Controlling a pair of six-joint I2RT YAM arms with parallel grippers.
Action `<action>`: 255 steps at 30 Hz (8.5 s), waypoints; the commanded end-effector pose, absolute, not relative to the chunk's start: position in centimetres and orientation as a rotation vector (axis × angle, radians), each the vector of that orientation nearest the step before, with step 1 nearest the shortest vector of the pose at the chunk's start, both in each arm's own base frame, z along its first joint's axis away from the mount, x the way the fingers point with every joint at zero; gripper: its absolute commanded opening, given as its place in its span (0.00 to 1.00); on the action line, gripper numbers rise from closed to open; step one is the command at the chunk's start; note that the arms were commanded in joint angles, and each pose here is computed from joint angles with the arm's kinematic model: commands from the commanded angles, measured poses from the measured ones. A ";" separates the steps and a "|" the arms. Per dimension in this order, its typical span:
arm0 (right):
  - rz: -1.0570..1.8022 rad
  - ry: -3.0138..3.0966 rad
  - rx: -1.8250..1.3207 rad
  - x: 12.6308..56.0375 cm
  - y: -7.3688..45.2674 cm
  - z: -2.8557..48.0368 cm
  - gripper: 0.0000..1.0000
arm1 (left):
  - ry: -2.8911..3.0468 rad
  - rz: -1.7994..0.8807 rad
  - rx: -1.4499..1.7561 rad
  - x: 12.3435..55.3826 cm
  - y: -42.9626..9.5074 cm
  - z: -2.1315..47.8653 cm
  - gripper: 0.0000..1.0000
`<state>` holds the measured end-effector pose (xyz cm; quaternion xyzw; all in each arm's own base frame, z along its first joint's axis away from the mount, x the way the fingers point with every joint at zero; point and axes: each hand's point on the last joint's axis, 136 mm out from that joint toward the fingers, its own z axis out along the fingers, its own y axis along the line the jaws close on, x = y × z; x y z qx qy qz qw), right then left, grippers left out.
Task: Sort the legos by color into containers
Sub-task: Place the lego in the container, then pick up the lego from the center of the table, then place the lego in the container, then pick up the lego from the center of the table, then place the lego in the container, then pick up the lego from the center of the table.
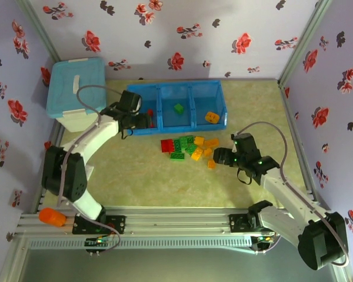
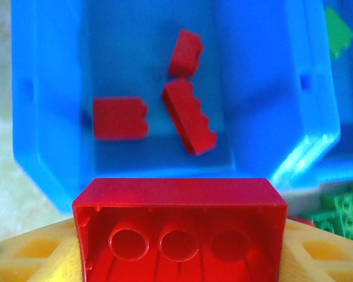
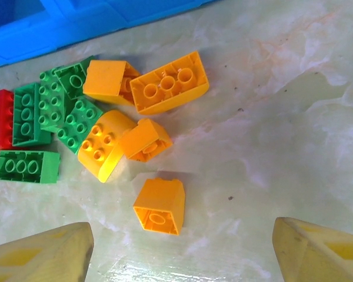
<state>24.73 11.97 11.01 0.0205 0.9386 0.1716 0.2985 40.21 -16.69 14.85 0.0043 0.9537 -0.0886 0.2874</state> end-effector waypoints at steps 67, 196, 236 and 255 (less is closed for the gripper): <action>-0.006 2.565 -0.170 33.6 16.0 13.3 0.19 | 2.466 -0.483 0.074 23.9 -16.8 12.4 0.82; 0.419 2.390 0.000 28.8 13.2 17.0 0.68 | 2.378 -0.154 0.322 39.9 -31.4 21.8 0.87; 0.407 2.464 0.021 27.6 13.6 12.3 0.65 | 2.720 -0.186 0.251 33.0 -30.0 4.7 0.43; 0.411 2.458 0.043 27.5 13.4 12.4 0.64 | 2.665 -0.169 0.210 31.1 -27.2 8.2 0.20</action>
